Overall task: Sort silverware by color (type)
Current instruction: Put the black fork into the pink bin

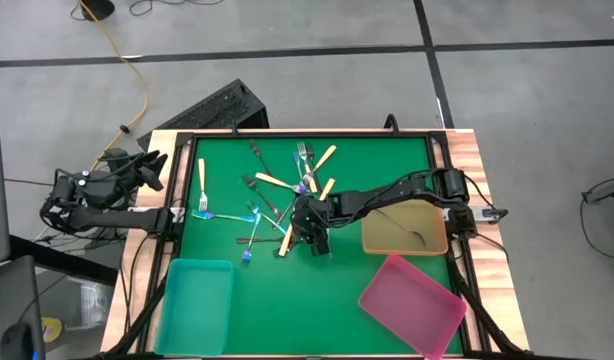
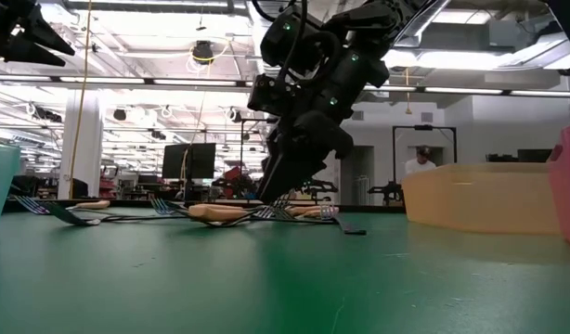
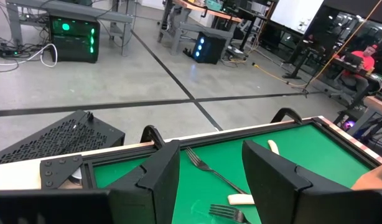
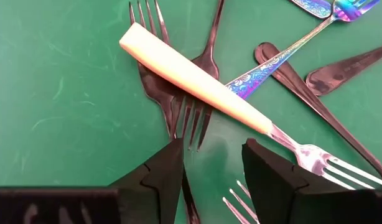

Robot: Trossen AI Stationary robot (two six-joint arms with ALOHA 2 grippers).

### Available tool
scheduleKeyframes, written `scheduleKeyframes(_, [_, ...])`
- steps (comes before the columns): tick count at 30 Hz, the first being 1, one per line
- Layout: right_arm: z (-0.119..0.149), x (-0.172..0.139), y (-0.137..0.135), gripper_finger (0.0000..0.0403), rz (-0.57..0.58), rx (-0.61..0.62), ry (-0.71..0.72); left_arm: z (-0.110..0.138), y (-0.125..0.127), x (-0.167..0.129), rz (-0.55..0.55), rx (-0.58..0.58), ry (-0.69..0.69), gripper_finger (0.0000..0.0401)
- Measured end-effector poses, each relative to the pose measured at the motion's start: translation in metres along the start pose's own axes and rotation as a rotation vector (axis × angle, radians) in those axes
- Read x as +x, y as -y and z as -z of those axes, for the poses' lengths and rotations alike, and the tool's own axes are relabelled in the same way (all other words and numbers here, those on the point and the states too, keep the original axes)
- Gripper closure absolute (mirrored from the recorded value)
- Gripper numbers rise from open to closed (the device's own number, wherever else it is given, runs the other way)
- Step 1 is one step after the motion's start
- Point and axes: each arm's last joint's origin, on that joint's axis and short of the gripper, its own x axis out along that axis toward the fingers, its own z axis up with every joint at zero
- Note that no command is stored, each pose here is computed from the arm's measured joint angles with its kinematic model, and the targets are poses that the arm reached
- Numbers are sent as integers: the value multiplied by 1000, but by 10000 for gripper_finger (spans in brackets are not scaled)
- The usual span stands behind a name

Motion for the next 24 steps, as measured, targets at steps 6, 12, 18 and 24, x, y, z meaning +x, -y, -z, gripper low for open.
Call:
scheduleKeyframes(6, [0,0,0,219,-1,5,1,0,0,0,-1,1,0,243])
scheduleKeyframes(12, [2,0,1,219,-1,13,-7,0,0,0,0,1,0,243])
scheduleKeyframes(18, [11,5,-1,219,0,28,-4,0,0,0,0,1,0,243])
scheduleKeyframes(24, [11,6,-3,219,-1,22,3,0,0,0,0,1,0,243])
